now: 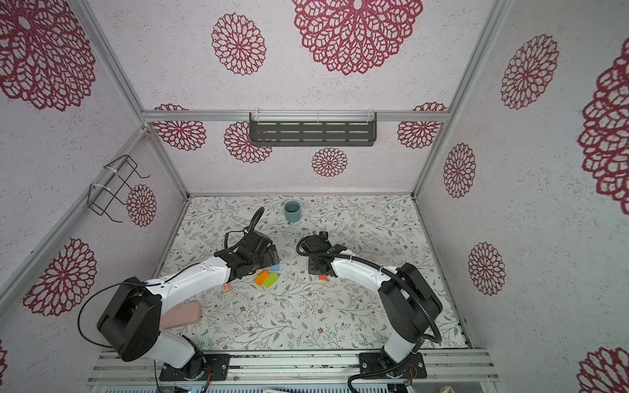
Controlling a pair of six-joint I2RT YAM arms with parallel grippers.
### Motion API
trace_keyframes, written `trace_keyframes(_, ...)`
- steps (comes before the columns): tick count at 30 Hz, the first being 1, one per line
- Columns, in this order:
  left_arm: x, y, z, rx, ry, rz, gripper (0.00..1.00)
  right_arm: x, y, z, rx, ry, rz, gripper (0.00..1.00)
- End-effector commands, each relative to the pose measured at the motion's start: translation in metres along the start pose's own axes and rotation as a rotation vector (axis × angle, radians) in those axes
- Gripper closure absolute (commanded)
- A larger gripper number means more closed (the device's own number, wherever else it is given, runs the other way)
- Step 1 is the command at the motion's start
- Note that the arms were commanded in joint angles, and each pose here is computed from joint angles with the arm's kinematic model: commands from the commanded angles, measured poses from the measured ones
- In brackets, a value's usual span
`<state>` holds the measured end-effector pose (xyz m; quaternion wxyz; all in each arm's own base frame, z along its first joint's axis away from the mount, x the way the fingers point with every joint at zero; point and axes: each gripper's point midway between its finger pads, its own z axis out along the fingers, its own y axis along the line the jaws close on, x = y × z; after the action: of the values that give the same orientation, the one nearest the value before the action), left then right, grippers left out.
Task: Build the wood block tower
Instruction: 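Lift the X cube with the right gripper and carry it toward the F cube, then lower the X cube beside the F cube on the red-orange bar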
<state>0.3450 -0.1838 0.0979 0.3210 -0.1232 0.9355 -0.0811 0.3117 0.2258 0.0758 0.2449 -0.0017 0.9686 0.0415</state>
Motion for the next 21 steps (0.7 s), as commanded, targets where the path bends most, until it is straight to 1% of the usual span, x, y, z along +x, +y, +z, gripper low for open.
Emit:
trace_keyframes(1,0.0,0.001,0.005,-0.017,-0.012,-0.009,0.03,-0.004,-0.001,0.002,-0.005,-0.003,0.009,0.65)
trace_keyframes(12,0.0,0.003,0.007,-0.036,-0.01,-0.004,0.03,0.004,-0.002,0.014,0.007,0.037,-0.011,0.64)
trace_keyframes(21,0.004,0.003,0.01,-0.036,0.0,-0.009,0.03,0.006,-0.006,0.018,0.022,0.044,-0.013,0.64)
